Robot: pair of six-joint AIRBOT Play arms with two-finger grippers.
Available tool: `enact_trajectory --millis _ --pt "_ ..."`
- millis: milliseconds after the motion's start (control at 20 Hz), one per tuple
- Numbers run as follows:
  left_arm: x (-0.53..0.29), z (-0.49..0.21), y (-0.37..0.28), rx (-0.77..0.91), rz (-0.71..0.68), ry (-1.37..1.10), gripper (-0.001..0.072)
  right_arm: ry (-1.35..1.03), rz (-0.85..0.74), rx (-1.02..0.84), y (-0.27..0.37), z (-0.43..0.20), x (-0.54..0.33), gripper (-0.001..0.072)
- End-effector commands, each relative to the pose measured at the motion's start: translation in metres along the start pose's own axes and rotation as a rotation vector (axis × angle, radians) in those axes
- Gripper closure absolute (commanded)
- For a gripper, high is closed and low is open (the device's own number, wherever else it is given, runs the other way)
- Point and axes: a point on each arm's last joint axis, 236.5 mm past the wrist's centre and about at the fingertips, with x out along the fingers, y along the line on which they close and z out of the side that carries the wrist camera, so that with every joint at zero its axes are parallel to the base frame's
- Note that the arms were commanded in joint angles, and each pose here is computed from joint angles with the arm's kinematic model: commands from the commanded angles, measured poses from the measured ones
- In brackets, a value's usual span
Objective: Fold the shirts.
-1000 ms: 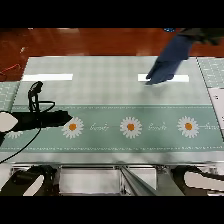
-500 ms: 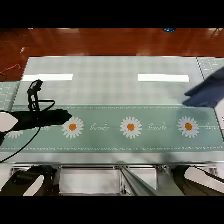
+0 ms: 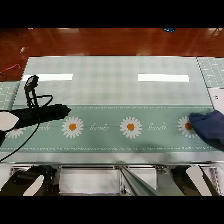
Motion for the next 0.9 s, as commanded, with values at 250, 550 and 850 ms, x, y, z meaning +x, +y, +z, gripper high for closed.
enact_trajectory --millis 250,550,850 --pt "0.017 0.017 0.012 -0.020 0.028 -0.046 0.0691 0.061 -0.301 0.175 -0.082 -0.035 0.032 0.0305" --pt "-0.029 0.136 -0.004 -0.008 0.023 -0.216 0.0691 -0.420 0.706 -0.160 0.174 0.056 -0.067 0.0684" --pt "-0.053 0.184 -0.100 0.233 -0.058 -0.206 0.0692 -0.169 0.733 -1.016 0.372 -0.134 -0.029 0.0684"
